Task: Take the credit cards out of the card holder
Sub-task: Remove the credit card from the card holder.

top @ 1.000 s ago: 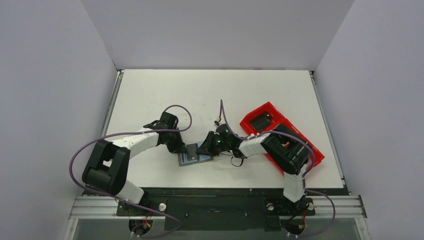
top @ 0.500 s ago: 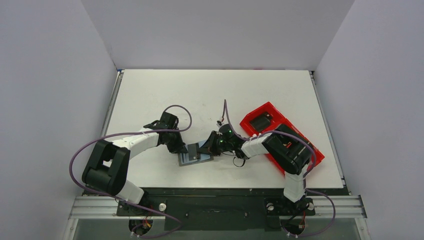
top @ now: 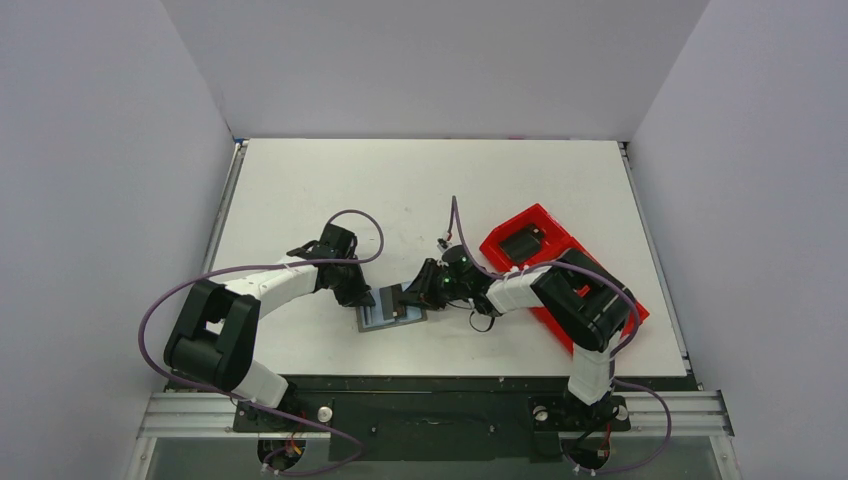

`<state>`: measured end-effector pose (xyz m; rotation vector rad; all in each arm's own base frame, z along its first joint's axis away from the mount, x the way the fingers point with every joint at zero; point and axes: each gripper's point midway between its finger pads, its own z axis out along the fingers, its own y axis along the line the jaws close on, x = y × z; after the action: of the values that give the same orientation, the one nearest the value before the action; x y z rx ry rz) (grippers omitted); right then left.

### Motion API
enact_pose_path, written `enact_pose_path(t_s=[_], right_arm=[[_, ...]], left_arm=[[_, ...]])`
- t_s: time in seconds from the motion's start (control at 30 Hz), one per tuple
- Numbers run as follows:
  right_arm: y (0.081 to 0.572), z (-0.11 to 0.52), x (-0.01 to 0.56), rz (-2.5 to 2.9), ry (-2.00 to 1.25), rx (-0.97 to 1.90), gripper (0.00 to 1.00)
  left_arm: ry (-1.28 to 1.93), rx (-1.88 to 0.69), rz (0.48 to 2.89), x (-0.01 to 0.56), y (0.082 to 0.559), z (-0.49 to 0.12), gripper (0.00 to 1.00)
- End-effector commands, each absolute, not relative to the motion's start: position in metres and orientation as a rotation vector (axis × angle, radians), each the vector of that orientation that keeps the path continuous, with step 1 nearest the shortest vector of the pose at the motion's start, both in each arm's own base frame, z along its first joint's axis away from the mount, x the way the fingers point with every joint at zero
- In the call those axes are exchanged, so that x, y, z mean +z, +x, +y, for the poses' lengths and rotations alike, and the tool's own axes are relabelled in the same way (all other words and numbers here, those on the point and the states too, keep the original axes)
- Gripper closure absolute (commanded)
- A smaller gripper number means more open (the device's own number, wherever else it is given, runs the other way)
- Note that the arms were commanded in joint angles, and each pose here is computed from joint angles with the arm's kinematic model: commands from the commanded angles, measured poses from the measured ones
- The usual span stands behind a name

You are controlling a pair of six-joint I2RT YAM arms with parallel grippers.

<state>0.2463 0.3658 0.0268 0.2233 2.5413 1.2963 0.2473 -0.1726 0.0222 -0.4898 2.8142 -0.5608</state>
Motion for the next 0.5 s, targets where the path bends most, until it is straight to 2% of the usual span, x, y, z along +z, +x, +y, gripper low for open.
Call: enact_pose_path(t_s=[0.0, 0.37, 0.43, 0.47], right_arm=[[0.254, 0.381, 0.036, 2.499, 0.158, 1.306, 0.79], [0.253, 0.391, 0.029, 2.524, 0.137, 1.310, 0.80], [0.253, 0.390, 0.028, 2.527, 0.136, 1.305, 0.83], [0.253, 0.389, 0.028, 2.526, 0.140, 1.299, 0.88]], left_arm=[[-0.490, -0.375, 2.864, 0.000, 0.237, -0.150, 1.00], [-0.481, -0.396, 2.864, 0.000, 0.239, -0.153, 1.00], [-0.480, -0.394, 2.865, 0.000, 0.238, -0.153, 1.00], [-0.481, -0.393, 2.865, 0.000, 0.238, -0.152, 1.00]])
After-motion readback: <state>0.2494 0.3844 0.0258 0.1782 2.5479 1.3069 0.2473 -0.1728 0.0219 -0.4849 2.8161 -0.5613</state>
